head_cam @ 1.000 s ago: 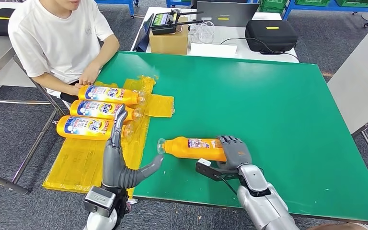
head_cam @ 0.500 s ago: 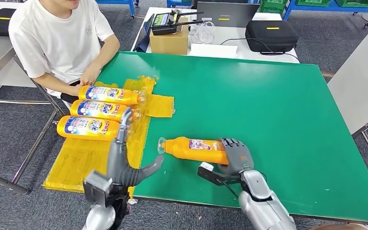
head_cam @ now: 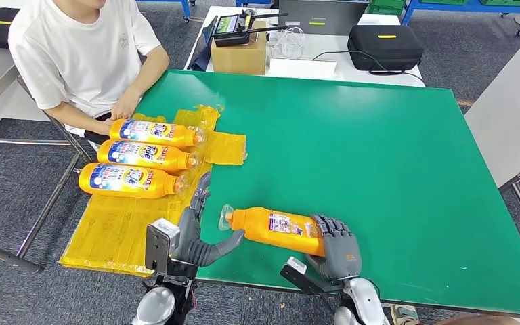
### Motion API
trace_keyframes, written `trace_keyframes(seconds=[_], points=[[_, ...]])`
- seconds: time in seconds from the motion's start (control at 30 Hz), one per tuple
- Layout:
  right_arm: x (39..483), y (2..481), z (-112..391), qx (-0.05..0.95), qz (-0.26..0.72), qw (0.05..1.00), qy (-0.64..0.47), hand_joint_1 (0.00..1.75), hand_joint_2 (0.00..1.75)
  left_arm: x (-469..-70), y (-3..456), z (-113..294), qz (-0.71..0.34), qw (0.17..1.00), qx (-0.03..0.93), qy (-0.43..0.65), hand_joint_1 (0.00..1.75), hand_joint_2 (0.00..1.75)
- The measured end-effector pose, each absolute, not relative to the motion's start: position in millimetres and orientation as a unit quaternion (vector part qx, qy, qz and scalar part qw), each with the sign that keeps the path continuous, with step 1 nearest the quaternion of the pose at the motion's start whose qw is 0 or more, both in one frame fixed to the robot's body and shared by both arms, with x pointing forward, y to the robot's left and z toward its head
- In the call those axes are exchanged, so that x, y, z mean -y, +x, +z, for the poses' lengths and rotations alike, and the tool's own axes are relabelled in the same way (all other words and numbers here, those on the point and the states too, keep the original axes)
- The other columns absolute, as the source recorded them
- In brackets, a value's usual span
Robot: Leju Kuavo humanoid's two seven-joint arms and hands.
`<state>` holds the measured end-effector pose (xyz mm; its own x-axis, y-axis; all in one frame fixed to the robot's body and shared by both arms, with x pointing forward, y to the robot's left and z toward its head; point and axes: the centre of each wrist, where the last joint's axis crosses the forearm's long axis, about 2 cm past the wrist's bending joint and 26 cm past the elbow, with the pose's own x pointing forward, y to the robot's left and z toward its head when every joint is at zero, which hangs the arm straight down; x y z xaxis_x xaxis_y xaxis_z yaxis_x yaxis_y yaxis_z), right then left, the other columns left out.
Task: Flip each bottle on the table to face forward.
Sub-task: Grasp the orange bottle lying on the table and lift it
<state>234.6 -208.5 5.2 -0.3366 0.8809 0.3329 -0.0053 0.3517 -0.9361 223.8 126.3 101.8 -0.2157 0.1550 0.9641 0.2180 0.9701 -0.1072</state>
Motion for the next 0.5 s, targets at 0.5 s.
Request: trace_keyframes(seconds=[0.5], points=[[189,215,32,0.792,0.139,0.516,-0.294,1.75,1.75,-140,226,85,0.137,0.641,0.749,-0.103,0.00,1.75]])
